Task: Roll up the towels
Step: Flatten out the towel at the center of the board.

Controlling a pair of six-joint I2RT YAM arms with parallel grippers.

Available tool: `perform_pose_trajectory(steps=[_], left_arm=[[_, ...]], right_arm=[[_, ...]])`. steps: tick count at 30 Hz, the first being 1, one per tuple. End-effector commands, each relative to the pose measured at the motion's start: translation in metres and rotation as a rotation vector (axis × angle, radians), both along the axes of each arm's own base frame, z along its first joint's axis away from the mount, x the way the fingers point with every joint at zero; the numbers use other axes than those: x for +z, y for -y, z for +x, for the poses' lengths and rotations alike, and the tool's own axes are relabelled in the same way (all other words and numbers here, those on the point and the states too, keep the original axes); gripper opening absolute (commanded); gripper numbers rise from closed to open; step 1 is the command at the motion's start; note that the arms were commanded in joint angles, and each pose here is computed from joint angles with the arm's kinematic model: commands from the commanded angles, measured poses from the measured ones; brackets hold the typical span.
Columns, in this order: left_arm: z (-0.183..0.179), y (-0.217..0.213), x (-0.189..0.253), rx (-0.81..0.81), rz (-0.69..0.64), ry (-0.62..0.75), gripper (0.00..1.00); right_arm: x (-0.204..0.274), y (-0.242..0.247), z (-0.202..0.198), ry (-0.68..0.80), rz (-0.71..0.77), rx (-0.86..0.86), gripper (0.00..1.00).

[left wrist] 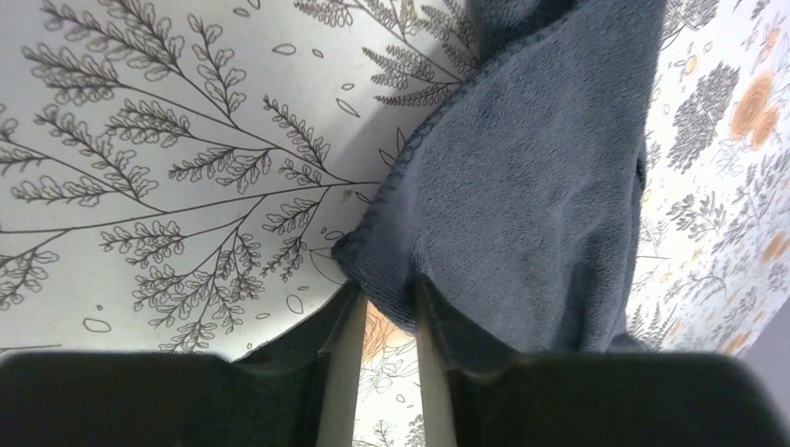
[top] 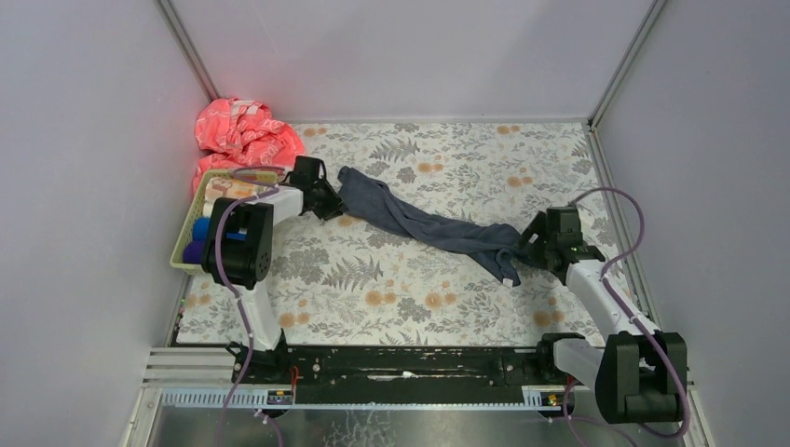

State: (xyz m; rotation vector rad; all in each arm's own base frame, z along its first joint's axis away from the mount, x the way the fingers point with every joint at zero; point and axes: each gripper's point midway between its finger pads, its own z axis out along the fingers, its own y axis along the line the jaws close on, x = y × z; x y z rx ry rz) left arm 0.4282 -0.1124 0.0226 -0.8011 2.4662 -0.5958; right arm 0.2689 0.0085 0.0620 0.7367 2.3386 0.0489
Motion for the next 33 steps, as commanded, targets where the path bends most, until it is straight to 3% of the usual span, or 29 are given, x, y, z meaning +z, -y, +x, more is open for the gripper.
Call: perform_pose_trajectory(steps=[1, 3, 4, 10, 19, 25, 29, 33], left_arm=[[0.006, 0.007, 0.002, -0.025, -0.048, 0.017, 0.15], [0.008, 0.002, 0.020, -0.028, -0.018, 0.048, 0.02], [0.009, -0.002, 0.031, -0.023, 0.007, 0.067, 0.00], [-0.004, -0.034, 0.086, 0.008, 0.146, 0.146, 0.00], [-0.031, -0.050, 0.115, -0.032, 0.192, 0.172, 0.00], [-0.031, -0.056, 0.131, -0.042, 0.212, 0.198, 0.00], [-0.022, -0.061, 0.143, -0.029, 0.226, 0.227, 0.00], [0.002, -0.065, 0.164, -0.013, 0.221, 0.274, 0.00]], right_arm=[[-0.010, -0.001, 0.002, 0.028, 0.185, -0.100, 0.87], [-0.008, -0.001, 0.008, 0.049, 0.204, -0.109, 0.85], [-0.007, 0.000, 0.010, 0.053, 0.204, -0.111, 0.85], [-0.015, 0.006, 0.015, 0.036, 0.213, -0.142, 0.84], [-0.032, 0.005, 0.028, 0.024, 0.242, -0.169, 0.78], [-0.048, 0.005, 0.036, -0.002, 0.257, -0.182, 0.72], [-0.045, 0.009, 0.052, 0.021, 0.236, -0.175, 0.54], [-0.027, 0.012, 0.085, 0.064, 0.221, -0.138, 0.20]])
